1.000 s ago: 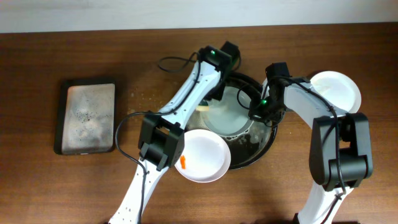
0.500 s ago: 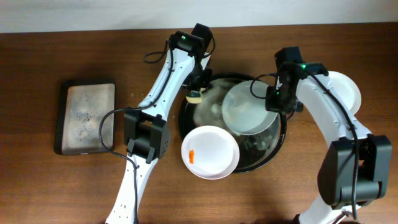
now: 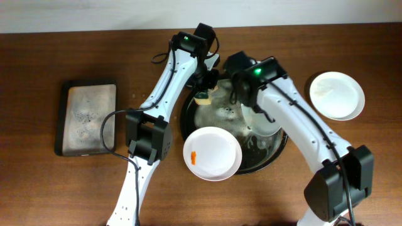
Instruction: Clean dirty plates on tray and stack at the side
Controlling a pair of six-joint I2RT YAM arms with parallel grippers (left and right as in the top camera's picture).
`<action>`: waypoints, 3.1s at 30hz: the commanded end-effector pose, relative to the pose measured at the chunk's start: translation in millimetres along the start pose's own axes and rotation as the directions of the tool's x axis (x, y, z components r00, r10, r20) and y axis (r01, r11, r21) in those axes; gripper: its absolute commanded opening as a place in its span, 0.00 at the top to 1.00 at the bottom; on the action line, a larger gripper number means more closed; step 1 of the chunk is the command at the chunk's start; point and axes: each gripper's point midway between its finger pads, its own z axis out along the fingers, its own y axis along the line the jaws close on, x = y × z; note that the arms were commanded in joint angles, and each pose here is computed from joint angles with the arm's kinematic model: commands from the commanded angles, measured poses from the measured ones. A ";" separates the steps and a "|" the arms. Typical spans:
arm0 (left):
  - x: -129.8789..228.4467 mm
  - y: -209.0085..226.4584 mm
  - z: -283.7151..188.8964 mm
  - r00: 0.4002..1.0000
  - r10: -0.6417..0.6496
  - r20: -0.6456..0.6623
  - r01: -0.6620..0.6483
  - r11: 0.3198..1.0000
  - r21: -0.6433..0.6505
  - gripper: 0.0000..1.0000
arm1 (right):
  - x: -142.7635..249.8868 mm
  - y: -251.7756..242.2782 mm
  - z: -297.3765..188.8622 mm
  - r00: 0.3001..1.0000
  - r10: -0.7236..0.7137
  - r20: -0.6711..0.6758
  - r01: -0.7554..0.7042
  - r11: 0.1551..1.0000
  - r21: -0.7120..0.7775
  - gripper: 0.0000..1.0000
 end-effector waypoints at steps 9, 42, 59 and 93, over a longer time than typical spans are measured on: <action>-3.1 -3.2 -0.4 1.000 0.023 0.010 -0.024 1.000 0.016 0.99 | -10.1 -27.2 -24.8 0.993 0.042 0.110 -0.058 0.987 0.150 0.96; -3.0 -2.9 0.7 1.000 0.023 0.008 -0.023 1.000 0.016 0.99 | -7.4 -41.7 -27.4 0.990 0.065 0.124 -0.092 0.970 0.223 0.96; -2.9 -2.9 0.7 1.000 0.023 0.007 -0.023 1.000 0.016 0.99 | -3.9 -28.4 -23.2 0.991 0.098 0.095 -0.113 0.981 0.156 0.96; -2.7 -4.3 0.6 1.000 0.022 0.007 -0.022 0.999 0.023 0.99 | 8.1 -12.7 4.4 0.976 0.206 -0.067 -0.209 0.977 -0.050 0.96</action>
